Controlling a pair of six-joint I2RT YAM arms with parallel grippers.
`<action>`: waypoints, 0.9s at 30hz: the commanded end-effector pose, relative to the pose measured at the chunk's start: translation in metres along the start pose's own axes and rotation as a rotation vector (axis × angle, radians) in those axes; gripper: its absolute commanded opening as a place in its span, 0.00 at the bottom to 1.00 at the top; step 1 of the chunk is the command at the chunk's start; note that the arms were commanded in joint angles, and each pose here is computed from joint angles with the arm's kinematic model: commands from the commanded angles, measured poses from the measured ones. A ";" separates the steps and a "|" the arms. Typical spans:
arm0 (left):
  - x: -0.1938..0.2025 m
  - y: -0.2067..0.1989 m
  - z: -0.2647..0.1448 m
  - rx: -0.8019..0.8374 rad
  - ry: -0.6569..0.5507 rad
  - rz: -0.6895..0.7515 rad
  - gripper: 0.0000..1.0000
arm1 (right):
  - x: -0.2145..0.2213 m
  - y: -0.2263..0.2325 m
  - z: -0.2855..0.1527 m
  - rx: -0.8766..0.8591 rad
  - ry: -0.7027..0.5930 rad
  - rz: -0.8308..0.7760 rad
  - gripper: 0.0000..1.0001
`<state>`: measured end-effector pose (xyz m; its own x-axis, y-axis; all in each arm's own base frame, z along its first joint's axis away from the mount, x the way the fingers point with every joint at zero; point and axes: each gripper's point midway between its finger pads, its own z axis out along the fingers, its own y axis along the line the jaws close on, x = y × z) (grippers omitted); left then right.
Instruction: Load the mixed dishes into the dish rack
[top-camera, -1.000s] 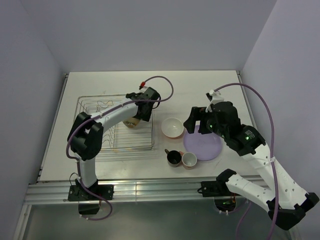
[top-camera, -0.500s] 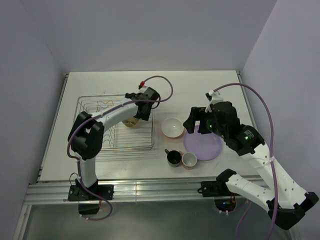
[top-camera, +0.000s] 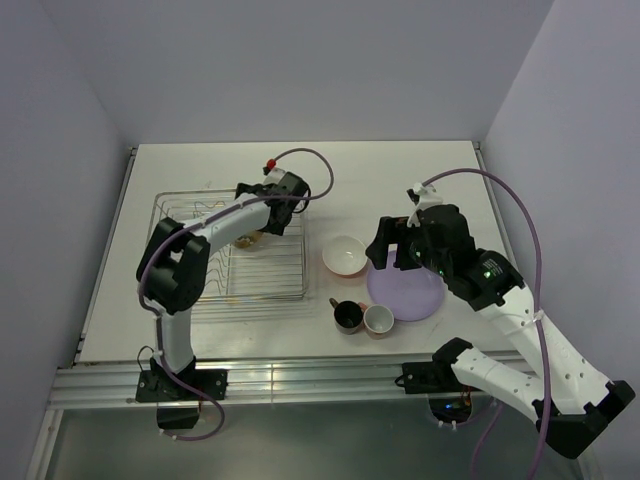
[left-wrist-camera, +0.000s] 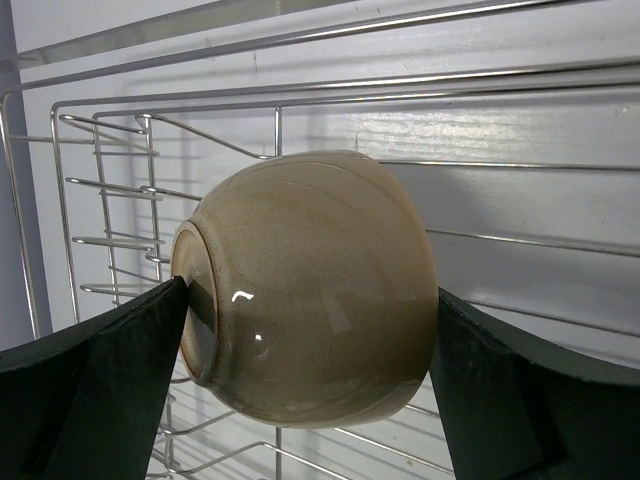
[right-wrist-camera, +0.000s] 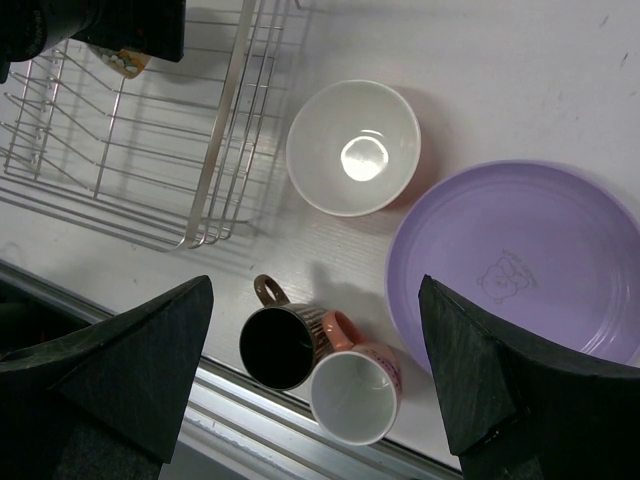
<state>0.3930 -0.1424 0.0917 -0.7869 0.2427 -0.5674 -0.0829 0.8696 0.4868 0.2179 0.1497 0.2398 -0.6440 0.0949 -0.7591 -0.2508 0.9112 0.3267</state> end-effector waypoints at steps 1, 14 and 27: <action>0.024 -0.041 -0.005 0.254 0.103 -0.054 0.99 | -0.009 0.001 0.002 -0.006 -0.041 -0.010 0.91; 0.026 -0.058 -0.013 0.426 0.116 -0.067 0.99 | -0.003 0.000 0.007 -0.013 -0.030 -0.014 0.91; 0.032 -0.039 -0.001 0.269 0.092 -0.058 0.99 | -0.002 0.004 0.013 -0.029 -0.021 -0.022 0.92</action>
<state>0.3972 -0.1612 0.1009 -0.7604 0.1847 -0.6226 0.0049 0.9603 0.2789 0.2202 0.1541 0.2302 -0.6552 0.0801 -0.7512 -0.2625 0.9083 0.3258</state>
